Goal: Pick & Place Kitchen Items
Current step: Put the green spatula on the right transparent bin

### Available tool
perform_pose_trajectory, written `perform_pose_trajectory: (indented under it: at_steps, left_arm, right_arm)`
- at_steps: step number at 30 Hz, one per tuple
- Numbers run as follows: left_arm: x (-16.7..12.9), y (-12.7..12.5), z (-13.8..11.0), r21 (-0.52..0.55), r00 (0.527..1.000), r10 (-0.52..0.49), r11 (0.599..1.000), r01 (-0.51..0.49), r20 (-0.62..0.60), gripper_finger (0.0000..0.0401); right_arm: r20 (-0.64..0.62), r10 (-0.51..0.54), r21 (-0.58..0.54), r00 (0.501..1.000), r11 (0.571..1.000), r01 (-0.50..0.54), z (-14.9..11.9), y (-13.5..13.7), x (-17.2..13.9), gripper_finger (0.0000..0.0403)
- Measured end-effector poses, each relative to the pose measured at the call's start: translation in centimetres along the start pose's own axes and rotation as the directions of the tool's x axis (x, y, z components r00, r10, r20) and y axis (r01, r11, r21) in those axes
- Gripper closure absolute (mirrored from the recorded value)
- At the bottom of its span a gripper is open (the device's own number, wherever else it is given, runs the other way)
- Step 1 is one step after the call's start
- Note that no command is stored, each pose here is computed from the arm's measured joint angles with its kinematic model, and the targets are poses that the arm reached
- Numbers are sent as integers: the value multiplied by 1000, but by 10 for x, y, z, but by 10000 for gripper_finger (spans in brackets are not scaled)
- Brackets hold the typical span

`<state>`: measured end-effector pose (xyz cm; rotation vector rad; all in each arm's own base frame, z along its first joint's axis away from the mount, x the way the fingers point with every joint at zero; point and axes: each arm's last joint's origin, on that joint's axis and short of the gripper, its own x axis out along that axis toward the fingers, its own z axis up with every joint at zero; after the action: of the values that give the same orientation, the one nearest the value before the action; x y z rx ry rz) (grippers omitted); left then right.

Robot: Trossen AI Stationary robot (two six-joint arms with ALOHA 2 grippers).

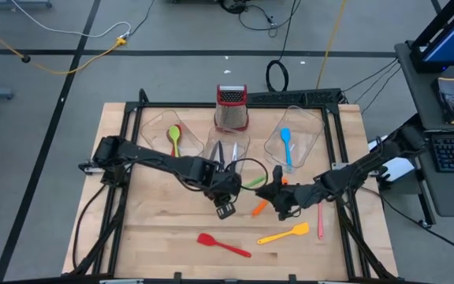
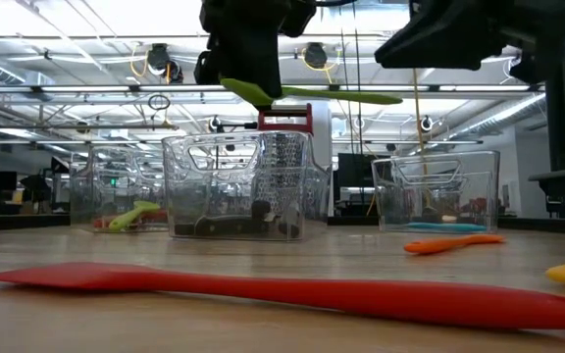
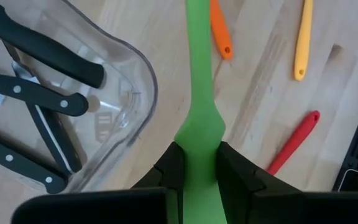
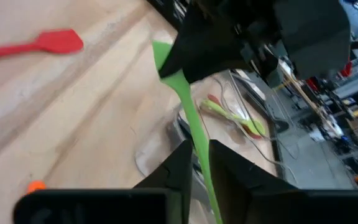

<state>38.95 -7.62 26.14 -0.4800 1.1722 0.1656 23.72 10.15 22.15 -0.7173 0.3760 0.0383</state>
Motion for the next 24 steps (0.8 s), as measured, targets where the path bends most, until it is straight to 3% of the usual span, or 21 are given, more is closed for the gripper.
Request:
perform_pose_trajectory:
  at_steps: [11,19,24]
  left_arm:
    - [0,-1,1,14,1000,-17,1000,17,3,347]
    - [0,3,5,25,999,-40,999,40,-3,347]
    - [-1,3,6,30,998,-68,997,68,-6,347]
  right_arm:
    - [-72,-5,-52,997,999,1,5,7,16,275]
    - [-226,-170,-146,959,980,139,5,10,32,244]
    - [-258,-196,-188,946,971,150,0,13,38,237]
